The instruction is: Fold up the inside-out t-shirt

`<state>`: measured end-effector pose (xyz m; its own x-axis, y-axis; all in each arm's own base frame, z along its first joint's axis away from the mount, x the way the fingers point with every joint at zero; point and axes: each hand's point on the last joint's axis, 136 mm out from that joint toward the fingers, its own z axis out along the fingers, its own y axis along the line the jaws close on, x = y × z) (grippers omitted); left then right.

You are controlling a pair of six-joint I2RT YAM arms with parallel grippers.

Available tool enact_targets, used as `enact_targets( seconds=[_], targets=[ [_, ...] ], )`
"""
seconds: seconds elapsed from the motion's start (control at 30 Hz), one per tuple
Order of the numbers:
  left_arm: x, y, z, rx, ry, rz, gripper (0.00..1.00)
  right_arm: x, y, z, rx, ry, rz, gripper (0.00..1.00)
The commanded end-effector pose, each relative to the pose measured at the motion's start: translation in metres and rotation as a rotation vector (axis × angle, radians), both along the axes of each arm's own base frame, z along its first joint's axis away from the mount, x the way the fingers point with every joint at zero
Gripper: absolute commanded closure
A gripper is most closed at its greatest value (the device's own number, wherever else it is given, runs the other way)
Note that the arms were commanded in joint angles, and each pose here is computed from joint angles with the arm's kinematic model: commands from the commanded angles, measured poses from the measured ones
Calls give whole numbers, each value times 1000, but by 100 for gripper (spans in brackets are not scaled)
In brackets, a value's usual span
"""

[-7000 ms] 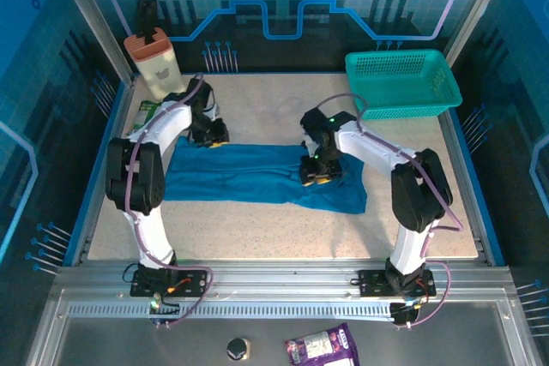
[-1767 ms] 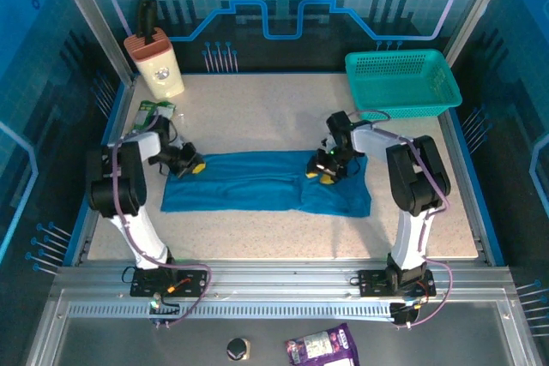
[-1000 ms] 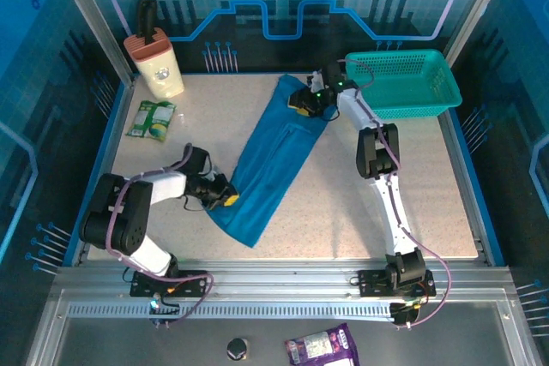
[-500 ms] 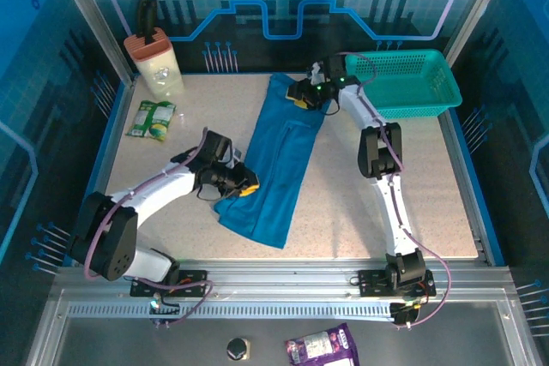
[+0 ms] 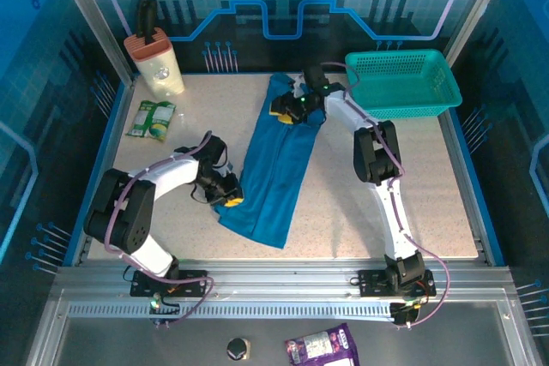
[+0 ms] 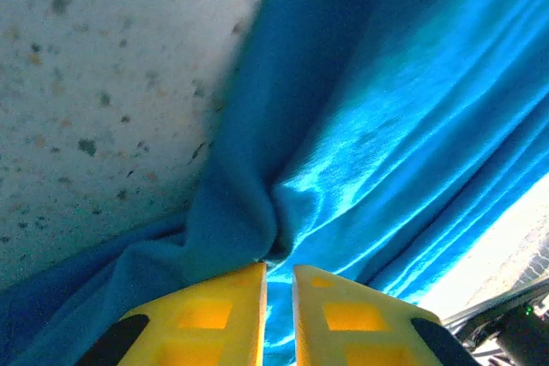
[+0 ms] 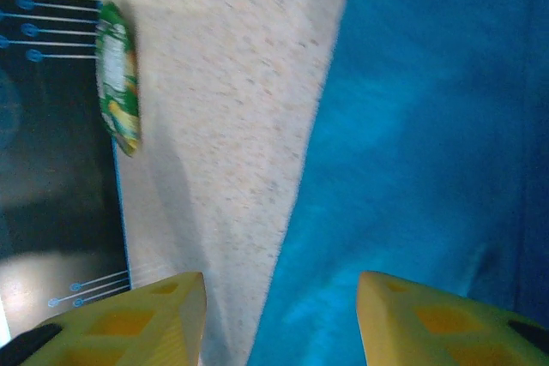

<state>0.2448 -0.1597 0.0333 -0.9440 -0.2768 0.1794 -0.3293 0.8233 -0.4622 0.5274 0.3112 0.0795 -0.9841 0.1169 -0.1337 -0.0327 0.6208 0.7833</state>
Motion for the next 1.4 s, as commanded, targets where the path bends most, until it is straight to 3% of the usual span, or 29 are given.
enact_targets(
  seconds=[0.0,0.27,0.43,0.53,0.67,0.87,1.17,1.37],
  targets=[
    [-19,-7,-4,-64,52,-33,84,11,-8,-26,-2,21,-33,50],
    [-41,-56,-7,-153,84,-48,84,44,-31,-69,-42,36,-72,51],
    [-32,-55,27,-133,-17,-22,82,43,-23,-23,-4,-29,-14,51],
    [-22,-39,48,-31,-94,-20,78,27,-20,9,-12,-48,19,51],
    [-9,-13,56,125,-140,-68,77,-6,-24,36,-68,-51,38,51],
    [5,1,40,204,-100,-159,78,-75,-24,55,-158,-32,74,51],
    [8,11,8,293,-15,-232,76,-199,-14,35,-264,60,138,50],
    [2,21,1,344,8,-237,73,-254,-12,15,-319,130,137,50]
  ],
)
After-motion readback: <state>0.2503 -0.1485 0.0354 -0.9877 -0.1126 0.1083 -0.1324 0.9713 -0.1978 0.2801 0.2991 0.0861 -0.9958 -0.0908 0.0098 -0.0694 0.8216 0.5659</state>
